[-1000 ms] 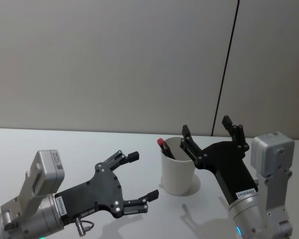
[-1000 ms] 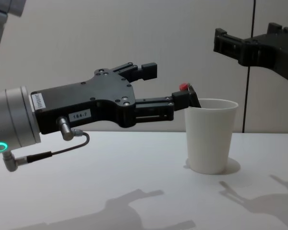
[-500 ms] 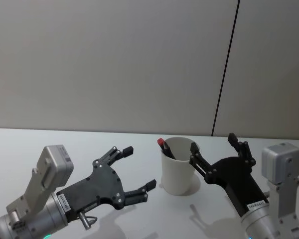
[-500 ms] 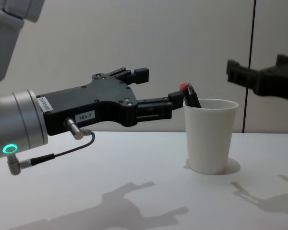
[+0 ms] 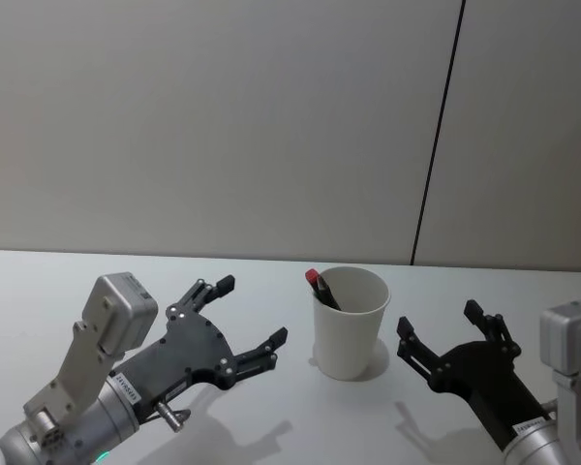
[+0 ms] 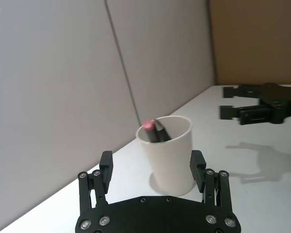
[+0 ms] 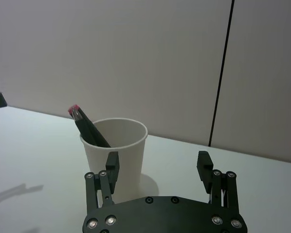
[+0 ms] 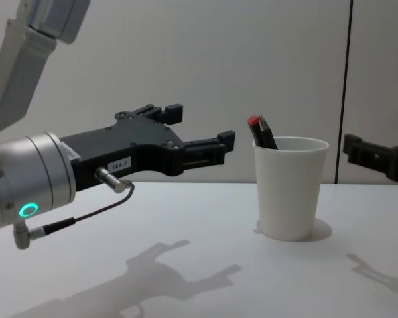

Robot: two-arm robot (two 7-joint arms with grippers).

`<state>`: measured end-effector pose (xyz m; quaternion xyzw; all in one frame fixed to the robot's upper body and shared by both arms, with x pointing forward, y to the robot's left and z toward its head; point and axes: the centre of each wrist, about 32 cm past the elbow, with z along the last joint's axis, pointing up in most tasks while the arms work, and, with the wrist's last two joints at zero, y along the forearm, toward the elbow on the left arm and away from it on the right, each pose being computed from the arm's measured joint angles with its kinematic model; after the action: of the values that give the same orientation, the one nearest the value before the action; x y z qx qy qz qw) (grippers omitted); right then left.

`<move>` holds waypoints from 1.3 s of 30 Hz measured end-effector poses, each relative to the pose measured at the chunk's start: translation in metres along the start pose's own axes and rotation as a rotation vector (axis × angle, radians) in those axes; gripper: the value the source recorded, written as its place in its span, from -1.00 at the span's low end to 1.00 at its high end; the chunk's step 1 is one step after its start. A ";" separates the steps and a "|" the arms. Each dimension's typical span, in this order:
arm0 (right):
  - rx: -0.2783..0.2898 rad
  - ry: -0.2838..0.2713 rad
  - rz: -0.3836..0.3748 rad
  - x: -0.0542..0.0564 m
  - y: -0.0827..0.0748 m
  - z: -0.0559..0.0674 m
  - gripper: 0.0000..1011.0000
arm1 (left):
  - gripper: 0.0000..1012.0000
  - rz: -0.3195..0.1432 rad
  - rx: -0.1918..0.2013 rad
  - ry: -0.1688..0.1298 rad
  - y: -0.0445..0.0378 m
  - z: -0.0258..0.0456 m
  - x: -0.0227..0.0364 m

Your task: Place the pen into the pen holder.

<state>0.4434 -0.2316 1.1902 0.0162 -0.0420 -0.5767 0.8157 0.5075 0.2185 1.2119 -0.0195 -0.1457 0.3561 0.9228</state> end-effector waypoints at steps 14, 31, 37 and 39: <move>-0.016 0.007 0.001 0.005 -0.002 -0.002 0.98 | 0.98 0.171 0.070 -0.005 -0.0021 -0.0009 -0.0125; -0.015 0.007 0.001 0.005 -0.002 -0.002 0.98 | 0.98 0.358 0.145 -0.027 -0.0037 -0.0013 -0.0252; -0.014 0.007 0.001 0.005 -0.002 -0.002 0.98 | 0.98 0.373 0.151 -0.030 -0.0038 -0.0013 -0.0262; -0.014 0.007 0.001 0.005 -0.002 -0.002 0.98 | 0.98 0.373 0.151 -0.030 -0.0038 -0.0013 -0.0262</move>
<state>0.4433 -0.2371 1.1888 0.0122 -0.0352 -0.5766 0.8162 0.4919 0.1983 1.2045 0.0285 -0.1261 0.5311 0.8374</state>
